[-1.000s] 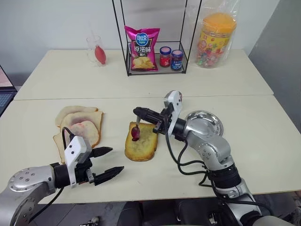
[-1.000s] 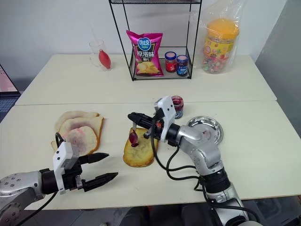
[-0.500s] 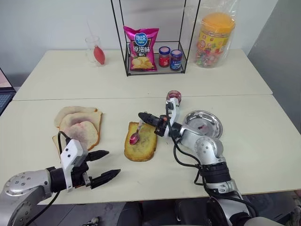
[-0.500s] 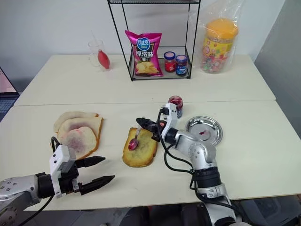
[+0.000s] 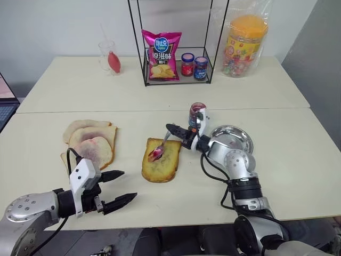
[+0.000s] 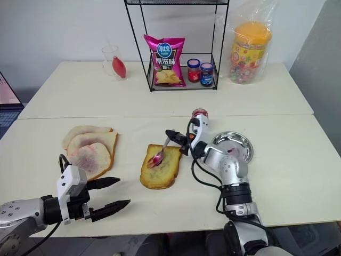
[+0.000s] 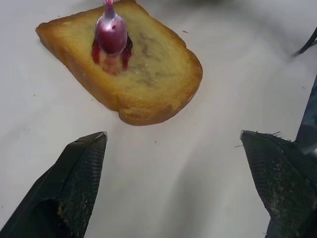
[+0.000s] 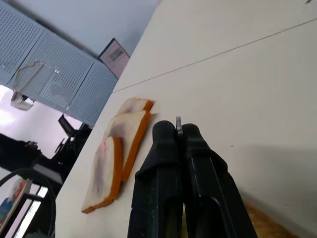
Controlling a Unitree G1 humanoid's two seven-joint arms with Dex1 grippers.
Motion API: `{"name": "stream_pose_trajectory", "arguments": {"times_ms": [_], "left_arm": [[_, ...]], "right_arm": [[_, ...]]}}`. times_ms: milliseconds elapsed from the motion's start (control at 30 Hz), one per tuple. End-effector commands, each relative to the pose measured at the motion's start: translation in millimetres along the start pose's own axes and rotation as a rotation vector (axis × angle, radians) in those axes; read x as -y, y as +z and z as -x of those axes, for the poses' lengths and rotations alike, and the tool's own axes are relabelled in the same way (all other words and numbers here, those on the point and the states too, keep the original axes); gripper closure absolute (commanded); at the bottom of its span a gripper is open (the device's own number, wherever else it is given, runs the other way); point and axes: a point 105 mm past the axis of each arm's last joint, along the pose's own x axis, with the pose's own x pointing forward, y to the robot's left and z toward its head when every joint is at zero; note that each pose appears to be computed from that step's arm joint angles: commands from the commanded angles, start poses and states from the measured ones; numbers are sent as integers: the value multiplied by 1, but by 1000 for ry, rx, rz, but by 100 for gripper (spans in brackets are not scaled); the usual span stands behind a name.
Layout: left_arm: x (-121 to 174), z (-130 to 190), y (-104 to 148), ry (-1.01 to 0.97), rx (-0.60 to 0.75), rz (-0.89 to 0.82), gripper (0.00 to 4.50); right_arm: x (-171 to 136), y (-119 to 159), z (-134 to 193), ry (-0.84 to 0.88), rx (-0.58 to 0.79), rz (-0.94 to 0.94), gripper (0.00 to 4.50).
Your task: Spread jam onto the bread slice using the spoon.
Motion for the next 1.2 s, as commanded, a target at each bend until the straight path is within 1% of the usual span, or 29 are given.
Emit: {"name": "stream_pose_trajectory", "arguments": {"times_ms": [33, 133, 233, 367, 467, 633, 833, 967, 1200], "left_arm": [[1, -2, 2, -16, 3, -24, 0], [2, -3, 2, -19, 4, -26, 0], [2, -3, 2, -20, 5, -26, 0], [2, -3, 2, -22, 6, -27, 0], [3, -4, 2, -26, 6, -28, 0], [4, -5, 2, -34, 3, -30, 0], [5, -6, 2, -36, 2, -29, 0], [7, -7, 0, -44, -3, -27, 0], [9, -7, -2, -54, -6, -26, 0]], "right_arm": [[-5, 16, 8, 12, 31, 20, 445], [-6, 23, 15, 19, 37, 24, 445], [-20, 29, 21, 79, 37, 18, 445], [-42, 27, 24, 167, 26, -17, 445], [-50, 21, 20, 192, 11, -38, 445], [-37, 7, 8, 123, -8, -50, 445], [-23, -4, 1, 63, -28, -55, 445], [-10, -5, 4, 10, -13, -75, 445], [1, -4, 21, -33, -20, -87, 445]]}}
